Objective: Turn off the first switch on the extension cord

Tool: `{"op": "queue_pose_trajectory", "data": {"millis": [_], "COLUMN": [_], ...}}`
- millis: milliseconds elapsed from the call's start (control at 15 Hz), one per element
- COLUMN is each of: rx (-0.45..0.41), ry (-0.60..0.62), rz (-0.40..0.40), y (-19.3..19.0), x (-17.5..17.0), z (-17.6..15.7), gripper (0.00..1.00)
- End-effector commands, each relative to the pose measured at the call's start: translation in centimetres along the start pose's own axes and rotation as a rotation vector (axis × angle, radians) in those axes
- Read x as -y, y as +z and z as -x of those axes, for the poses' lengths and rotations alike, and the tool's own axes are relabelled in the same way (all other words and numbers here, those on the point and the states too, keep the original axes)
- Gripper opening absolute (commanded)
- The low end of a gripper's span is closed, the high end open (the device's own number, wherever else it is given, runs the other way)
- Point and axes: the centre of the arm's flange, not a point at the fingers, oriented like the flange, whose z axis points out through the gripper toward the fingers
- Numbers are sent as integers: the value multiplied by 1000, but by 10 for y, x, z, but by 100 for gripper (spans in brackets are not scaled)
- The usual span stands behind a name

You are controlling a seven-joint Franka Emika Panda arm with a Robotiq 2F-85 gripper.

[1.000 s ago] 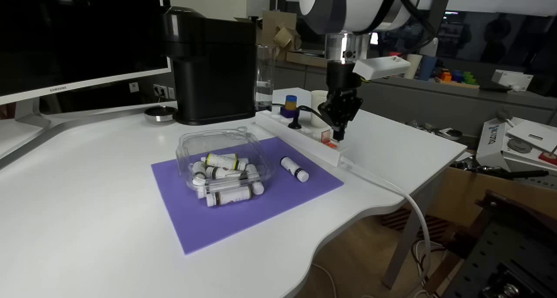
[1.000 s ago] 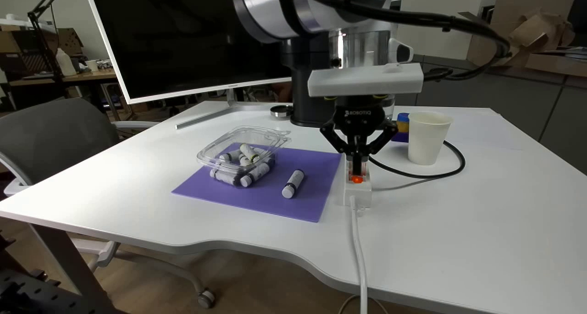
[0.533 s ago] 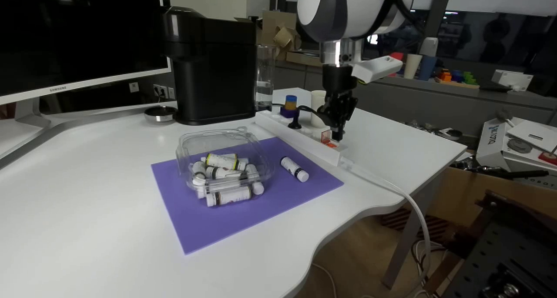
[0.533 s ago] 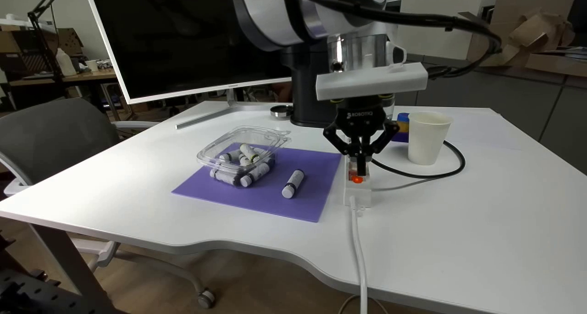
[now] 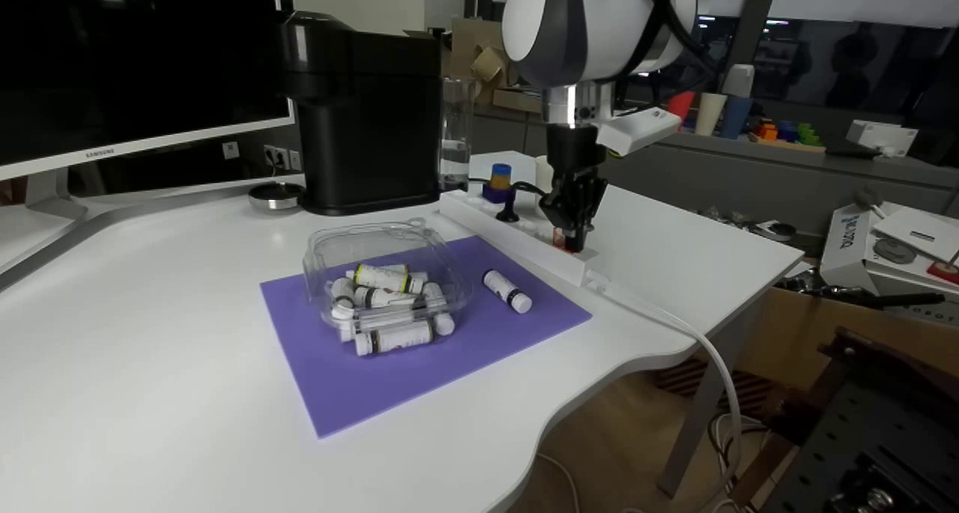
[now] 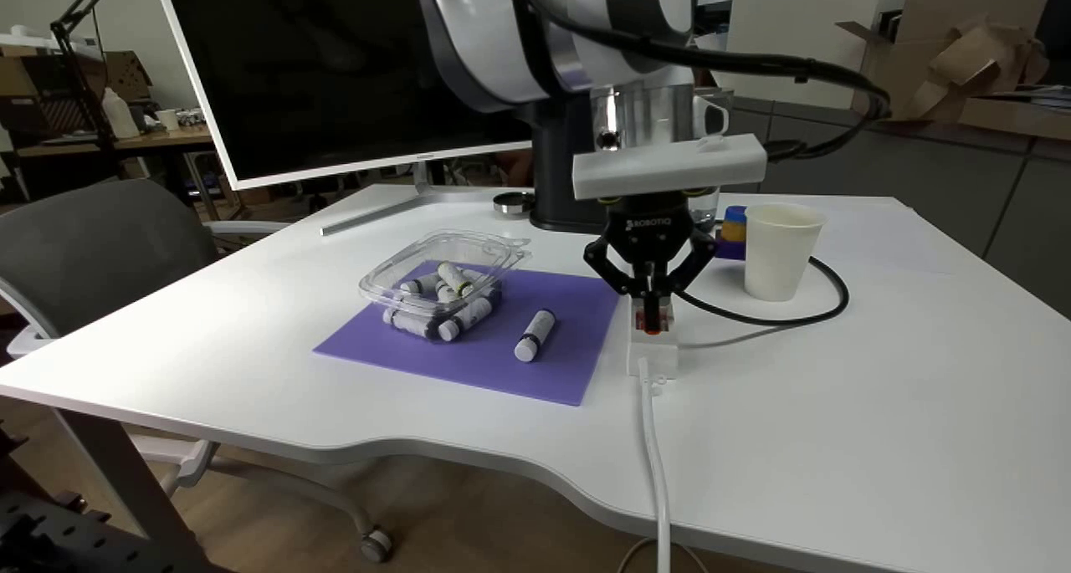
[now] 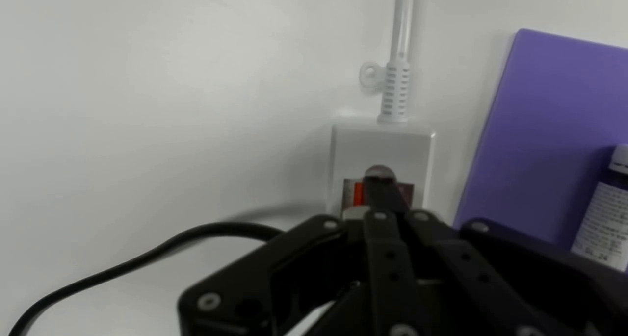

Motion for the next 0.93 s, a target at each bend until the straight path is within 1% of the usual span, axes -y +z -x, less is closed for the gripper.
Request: {"op": "queue_pose_trajectory", "data": {"millis": [0, 333, 600, 867], "rx": [6, 3, 17, 18], "ry": [-7, -17, -6, 18], "rz": [17, 30, 42, 83], "y": [3, 7, 13, 9], "x": [-1, 7, 17, 27], "z": [-7, -11, -16, -18], "gripper": [0, 0, 0, 0]}}
